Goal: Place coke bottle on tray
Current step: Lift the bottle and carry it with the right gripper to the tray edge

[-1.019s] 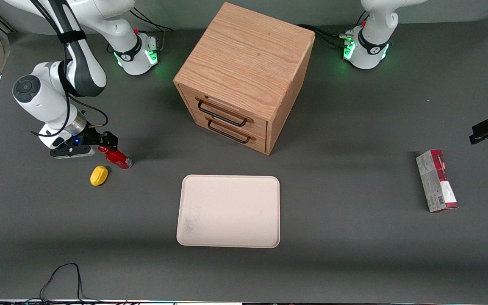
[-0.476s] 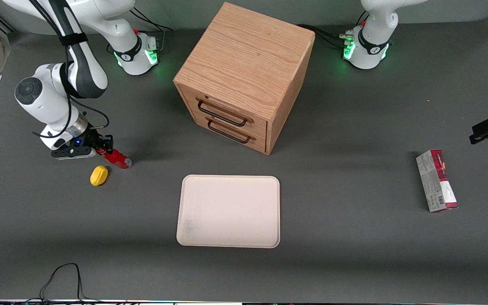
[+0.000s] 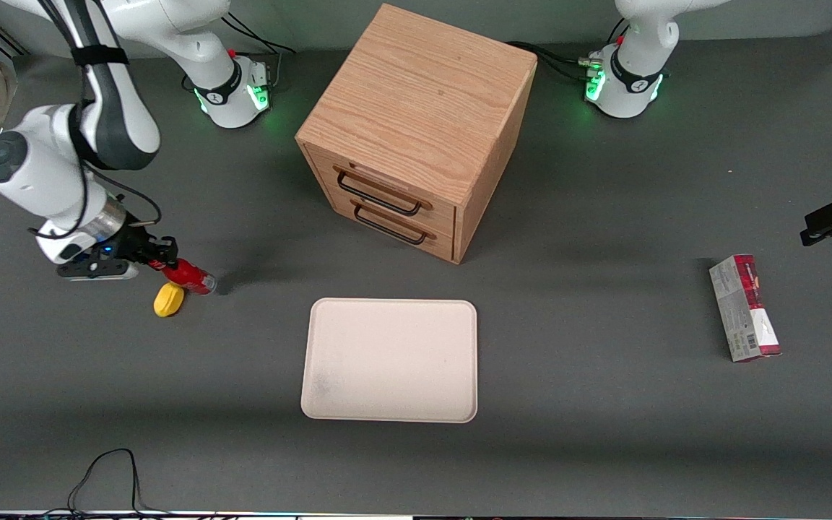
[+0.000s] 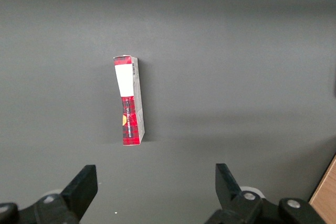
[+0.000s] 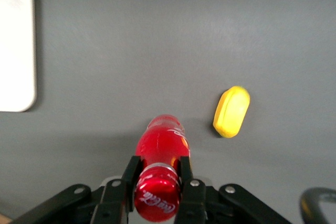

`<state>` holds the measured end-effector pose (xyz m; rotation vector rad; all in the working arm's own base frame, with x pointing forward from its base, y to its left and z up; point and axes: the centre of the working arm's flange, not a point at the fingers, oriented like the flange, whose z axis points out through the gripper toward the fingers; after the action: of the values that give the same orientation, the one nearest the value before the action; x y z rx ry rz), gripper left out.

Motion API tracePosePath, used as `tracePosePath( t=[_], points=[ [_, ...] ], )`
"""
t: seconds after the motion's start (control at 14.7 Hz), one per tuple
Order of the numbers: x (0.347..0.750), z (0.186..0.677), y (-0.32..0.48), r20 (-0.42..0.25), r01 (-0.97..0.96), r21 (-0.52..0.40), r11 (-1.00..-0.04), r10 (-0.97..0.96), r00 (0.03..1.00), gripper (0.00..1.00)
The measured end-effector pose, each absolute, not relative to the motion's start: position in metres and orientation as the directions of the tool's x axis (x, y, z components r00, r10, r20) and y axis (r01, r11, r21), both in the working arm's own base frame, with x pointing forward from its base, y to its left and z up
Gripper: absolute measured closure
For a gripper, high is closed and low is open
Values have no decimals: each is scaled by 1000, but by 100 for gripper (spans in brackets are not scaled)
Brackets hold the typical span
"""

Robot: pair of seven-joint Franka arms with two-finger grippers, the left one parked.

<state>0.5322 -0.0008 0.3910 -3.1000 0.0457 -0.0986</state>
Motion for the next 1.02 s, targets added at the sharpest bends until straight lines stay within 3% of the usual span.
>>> tracePosePath(
  t=[0.34, 0.54, 0.82, 1.02],
  points=[
    [579, 510, 13, -20, -33, -26, -999, -33, 999, 66],
    [604, 557, 30, -59, -40, -4, -999, -40, 997, 66],
    [639, 588, 99, -1, -28, -27, -999, -28, 1000, 66],
    [661, 583, 144, 23, -7, -72, -997, -8, 1000, 66]
  ],
)
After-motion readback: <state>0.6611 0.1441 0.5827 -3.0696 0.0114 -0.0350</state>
